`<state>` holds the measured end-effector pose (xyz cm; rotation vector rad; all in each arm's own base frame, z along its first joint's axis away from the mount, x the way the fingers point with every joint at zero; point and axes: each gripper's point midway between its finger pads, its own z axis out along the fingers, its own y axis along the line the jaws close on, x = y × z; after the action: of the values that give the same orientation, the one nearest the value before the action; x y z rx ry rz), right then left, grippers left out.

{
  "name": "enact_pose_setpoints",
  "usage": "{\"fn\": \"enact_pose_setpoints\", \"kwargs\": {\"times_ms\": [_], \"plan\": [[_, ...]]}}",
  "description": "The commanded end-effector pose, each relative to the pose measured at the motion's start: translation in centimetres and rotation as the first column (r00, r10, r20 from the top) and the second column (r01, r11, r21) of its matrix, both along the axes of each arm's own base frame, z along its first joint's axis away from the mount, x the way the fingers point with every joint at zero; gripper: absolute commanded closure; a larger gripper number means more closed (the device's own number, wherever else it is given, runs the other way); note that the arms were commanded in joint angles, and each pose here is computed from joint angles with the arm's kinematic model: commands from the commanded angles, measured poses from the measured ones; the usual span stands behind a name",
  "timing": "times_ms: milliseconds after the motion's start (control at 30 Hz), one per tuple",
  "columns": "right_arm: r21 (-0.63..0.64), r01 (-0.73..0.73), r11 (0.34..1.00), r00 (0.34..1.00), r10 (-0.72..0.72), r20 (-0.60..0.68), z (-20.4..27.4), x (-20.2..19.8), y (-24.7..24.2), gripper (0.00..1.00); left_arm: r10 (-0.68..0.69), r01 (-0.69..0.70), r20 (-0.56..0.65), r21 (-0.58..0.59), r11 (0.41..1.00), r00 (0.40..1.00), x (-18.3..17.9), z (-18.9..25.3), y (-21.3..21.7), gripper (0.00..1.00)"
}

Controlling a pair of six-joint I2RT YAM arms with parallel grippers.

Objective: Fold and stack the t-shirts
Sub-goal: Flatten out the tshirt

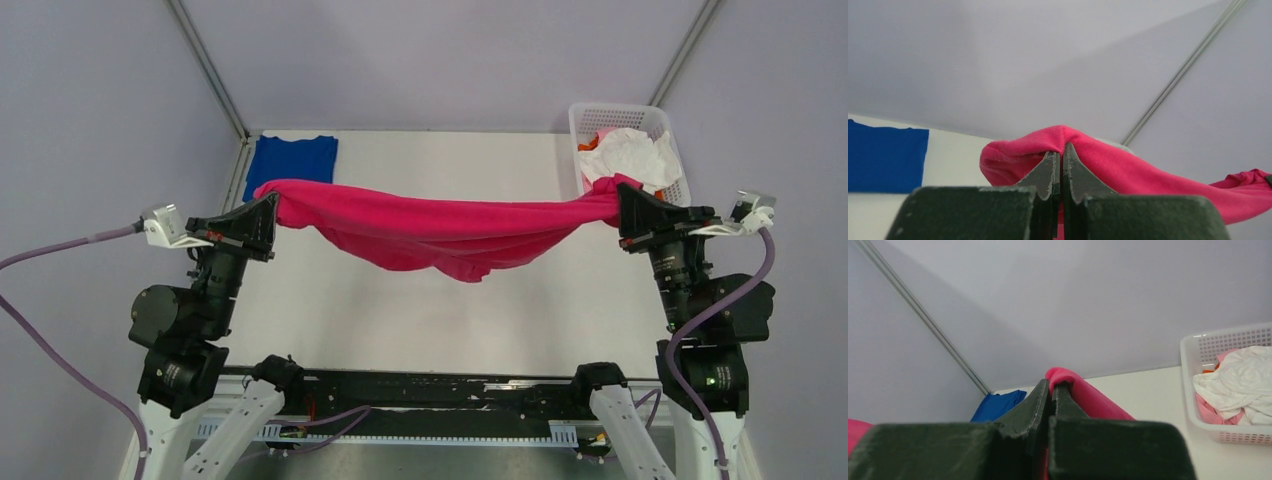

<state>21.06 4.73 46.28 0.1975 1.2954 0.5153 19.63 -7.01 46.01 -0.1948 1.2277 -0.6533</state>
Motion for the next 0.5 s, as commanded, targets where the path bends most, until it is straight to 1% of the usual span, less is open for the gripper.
{"fn": "enact_pose_setpoints", "kwargs": {"times_ms": [0,67,133,167,233,267,300,333,367,400,433,467], "plan": [[0.003,0.018,1.000,0.998,-0.018,-0.058,-1.0,0.4,-0.3,1.00,0.057,-0.057,-0.051,-0.001,0.998,0.997,0.1,-0.6,1.1,1.00],[0.005,0.061,0.998,0.991,-0.060,-0.120,-2.5,1.6,-1.0,1.00,0.100,-0.101,-0.133,0.003,0.995,0.986,1.4,-2.5,1.5,1.00],[-0.002,0.083,0.997,0.975,-0.081,-0.205,-4.8,3.5,-1.2,1.00,0.154,-0.155,-0.248,0.019,0.988,0.956,3.1,-5.6,1.8,1.00],[-0.005,0.110,0.994,0.962,-0.108,-0.250,-6.2,4.7,-1.6,0.99,0.194,-0.193,-0.293,0.032,0.981,0.936,3.9,-7.1,2.2,1.00],[-0.014,0.124,0.992,0.927,-0.121,-0.354,-9.7,7.0,-1.7,0.98,0.258,-0.249,-0.410,0.077,0.965,0.875,5.8,-11.1,2.5,1.00],[-0.020,0.132,0.991,0.899,-0.128,-0.419,-12.0,8.4,-1.7,0.98,0.286,-0.263,-0.480,0.116,0.958,0.830,7.1,-13.6,2.3,1.00],[-0.030,0.143,0.989,0.867,-0.140,-0.478,-14.2,9.6,-1.8,0.98,0.339,-0.303,-0.521,0.157,0.940,0.783,7.9,-15.8,2.9,1.00],[-0.047,0.153,0.987,0.826,-0.154,-0.542,-16.8,10.9,-2.0,0.98,0.392,-0.337,-0.579,0.206,0.919,0.715,9.1,-18.5,3.3,1.00],[-0.065,0.168,0.984,0.783,-0.174,-0.597,-19.2,12.2,-2.2,0.98,0.414,-0.340,-0.615,0.241,0.909,0.671,9.8,-20.6,3.4,0.99],[-0.083,0.176,0.981,0.738,-0.187,-0.648,-21.6,13.3,-2.3,0.96,0.434,-0.336,-0.673,0.280,0.899,0.599,11.2,-23.6,3.7,0.96],[-0.102,0.174,0.979,0.695,-0.196,-0.692,-23.7,14.5,-2.4,0.90,0.446,-0.317,-0.720,0.319,0.893,0.531,12.3,-26.3,3.7,0.86],[-0.117,0.175,0.978,0.660,-0.204,-0.723,-25.3,15.6,-2.4,0.78,0.429,-0.308,-0.755,0.308,0.900,0.496,13.2,-27.6,4.1,0.77]]}}
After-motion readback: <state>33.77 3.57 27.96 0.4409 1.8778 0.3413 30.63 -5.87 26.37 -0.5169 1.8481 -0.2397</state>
